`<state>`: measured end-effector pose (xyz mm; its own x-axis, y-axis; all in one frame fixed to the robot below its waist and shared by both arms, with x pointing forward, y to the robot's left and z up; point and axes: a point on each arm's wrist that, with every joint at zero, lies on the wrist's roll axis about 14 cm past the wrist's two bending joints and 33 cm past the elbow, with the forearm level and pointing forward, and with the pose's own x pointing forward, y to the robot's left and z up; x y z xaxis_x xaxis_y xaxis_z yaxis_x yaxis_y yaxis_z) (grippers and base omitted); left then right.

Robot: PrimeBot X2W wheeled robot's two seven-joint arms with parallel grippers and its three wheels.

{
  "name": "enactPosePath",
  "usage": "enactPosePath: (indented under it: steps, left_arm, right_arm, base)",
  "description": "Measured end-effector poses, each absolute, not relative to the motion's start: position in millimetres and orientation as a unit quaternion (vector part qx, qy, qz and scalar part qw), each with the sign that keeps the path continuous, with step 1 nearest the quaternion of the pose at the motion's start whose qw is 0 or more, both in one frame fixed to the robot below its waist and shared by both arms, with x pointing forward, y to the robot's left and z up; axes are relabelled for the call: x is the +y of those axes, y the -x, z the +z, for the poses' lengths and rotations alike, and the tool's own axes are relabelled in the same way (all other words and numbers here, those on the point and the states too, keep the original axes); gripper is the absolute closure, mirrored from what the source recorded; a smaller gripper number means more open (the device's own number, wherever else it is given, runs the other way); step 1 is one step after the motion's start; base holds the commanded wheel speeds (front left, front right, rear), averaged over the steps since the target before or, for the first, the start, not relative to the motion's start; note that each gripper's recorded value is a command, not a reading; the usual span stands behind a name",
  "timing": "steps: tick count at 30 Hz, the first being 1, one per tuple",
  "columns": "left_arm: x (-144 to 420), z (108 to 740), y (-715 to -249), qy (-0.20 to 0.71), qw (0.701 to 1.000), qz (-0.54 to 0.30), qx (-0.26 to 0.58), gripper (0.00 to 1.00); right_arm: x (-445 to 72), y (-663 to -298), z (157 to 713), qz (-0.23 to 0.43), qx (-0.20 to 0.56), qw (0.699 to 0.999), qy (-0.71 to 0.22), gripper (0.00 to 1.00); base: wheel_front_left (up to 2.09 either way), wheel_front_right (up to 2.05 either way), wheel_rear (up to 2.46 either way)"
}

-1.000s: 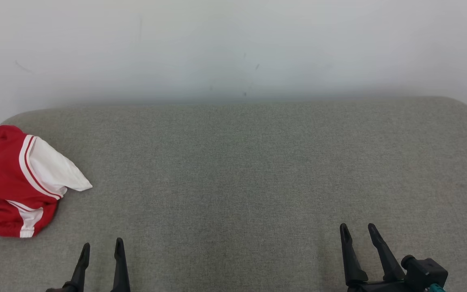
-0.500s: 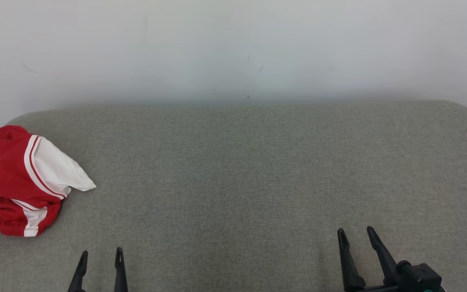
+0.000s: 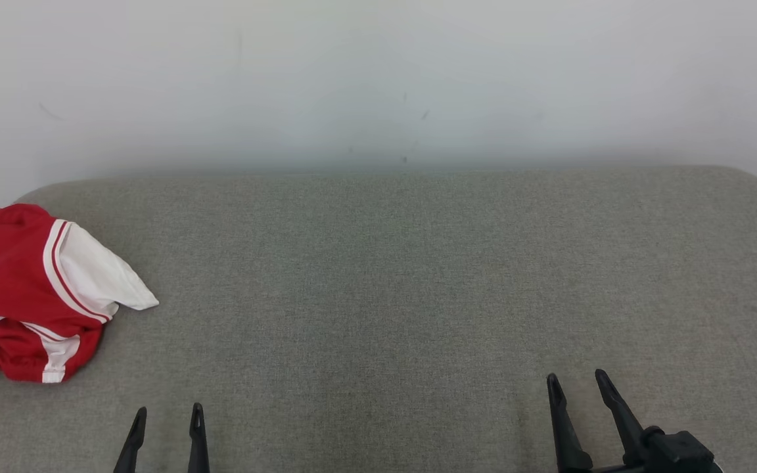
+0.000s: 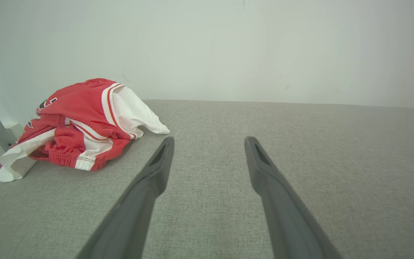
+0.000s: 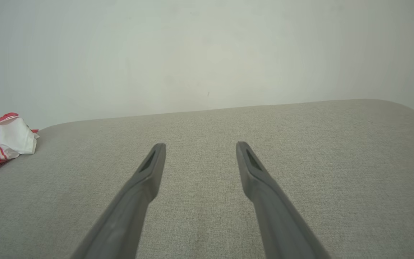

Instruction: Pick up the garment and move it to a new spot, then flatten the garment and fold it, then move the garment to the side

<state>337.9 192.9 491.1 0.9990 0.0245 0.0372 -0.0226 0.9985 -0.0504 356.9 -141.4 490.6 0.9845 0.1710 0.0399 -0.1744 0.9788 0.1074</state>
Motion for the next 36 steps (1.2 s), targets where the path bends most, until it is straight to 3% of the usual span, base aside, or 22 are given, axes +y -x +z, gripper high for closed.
enactPosePath:
  steps: [36]
  left_arm:
    - [206.9,487.2,-333.6,0.022,0.999,0.032,-0.013,0.0]
  right_arm:
    - [-140.7,-358.7,485.8,0.085,-0.007,0.994,-0.075,0.0]
  base:
    - [0.0,0.0,0.0]
